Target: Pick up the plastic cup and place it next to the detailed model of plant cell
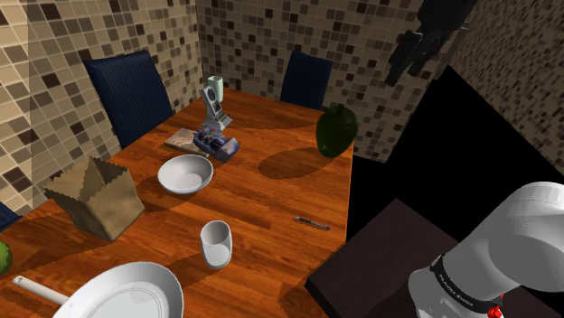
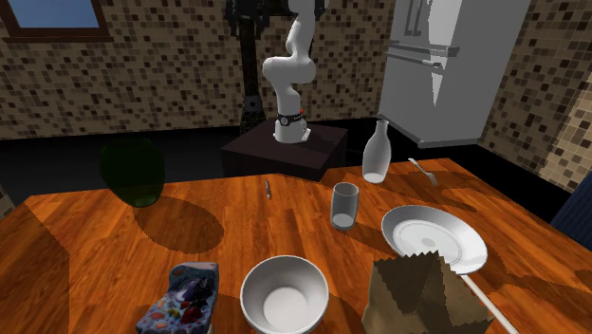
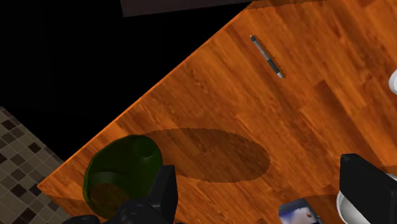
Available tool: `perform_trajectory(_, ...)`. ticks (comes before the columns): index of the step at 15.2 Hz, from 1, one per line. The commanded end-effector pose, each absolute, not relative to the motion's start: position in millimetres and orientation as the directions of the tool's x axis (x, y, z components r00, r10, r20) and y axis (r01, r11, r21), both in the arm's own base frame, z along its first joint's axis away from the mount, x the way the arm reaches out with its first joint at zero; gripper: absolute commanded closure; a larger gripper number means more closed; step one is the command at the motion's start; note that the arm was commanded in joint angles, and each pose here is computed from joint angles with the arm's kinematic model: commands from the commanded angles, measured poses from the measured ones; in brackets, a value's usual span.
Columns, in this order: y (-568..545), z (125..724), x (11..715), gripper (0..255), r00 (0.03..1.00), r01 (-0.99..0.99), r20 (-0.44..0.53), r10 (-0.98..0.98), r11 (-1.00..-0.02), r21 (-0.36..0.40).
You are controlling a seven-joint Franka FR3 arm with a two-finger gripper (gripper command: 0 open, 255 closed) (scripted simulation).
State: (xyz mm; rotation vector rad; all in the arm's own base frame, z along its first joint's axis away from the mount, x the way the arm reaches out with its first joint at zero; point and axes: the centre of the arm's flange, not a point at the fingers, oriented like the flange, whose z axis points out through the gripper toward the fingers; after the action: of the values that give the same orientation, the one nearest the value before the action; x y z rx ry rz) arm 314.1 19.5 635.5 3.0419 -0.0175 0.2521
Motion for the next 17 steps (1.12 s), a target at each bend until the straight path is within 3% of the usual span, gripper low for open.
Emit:
perform_trajectory(1, 20, 636, 314, 0, 0.986, -0.019, 0.165, -0.004, -0.996, 0.088)
perform_trajectory(17, 156, 489, 379, 0, 0.992, 0.023, 0.124, 0.033, -0.997, 0.074)
